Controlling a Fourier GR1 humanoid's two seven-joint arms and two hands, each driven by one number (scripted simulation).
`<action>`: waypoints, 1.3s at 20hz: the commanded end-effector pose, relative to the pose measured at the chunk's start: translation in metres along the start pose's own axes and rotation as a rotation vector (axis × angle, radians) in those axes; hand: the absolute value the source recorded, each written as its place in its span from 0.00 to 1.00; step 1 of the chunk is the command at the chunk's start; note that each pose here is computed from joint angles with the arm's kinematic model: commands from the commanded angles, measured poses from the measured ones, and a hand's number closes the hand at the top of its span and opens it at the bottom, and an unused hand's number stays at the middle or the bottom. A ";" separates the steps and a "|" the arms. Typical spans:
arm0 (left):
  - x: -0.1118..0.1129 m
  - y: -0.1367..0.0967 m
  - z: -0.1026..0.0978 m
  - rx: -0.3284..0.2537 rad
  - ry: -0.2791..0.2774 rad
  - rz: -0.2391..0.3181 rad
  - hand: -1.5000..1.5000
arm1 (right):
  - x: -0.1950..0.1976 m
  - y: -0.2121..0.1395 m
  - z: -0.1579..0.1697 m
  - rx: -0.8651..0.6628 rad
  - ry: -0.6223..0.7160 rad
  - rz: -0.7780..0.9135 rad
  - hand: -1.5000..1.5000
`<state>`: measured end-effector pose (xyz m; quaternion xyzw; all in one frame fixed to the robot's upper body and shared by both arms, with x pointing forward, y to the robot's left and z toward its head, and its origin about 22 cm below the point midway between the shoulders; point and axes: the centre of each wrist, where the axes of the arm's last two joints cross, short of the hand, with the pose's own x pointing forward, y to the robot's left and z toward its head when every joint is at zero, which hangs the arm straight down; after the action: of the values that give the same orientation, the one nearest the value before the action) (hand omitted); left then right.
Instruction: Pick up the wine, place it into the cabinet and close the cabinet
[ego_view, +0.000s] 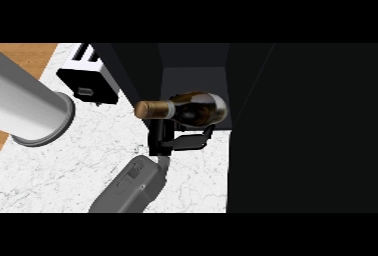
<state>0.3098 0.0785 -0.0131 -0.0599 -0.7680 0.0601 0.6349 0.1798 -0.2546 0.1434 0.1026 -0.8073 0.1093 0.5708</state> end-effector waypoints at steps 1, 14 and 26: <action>-0.015 0.010 -0.009 0.021 0.013 0.007 1.00 | 0.019 -0.001 0.007 0.012 0.006 -0.006 0.00; -0.036 0.028 -0.015 0.027 0.066 0.153 1.00 | 0.008 -0.011 -0.006 0.011 -0.004 -0.028 0.00; -0.026 0.015 -0.052 0.027 0.074 0.138 1.00 | 0.000 -0.012 -0.002 0.016 0.006 -0.023 0.00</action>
<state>0.3512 0.0939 -0.0428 -0.1058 -0.7391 0.1079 0.6564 0.1818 -0.2636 0.1440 0.1141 -0.8018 0.1050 0.5771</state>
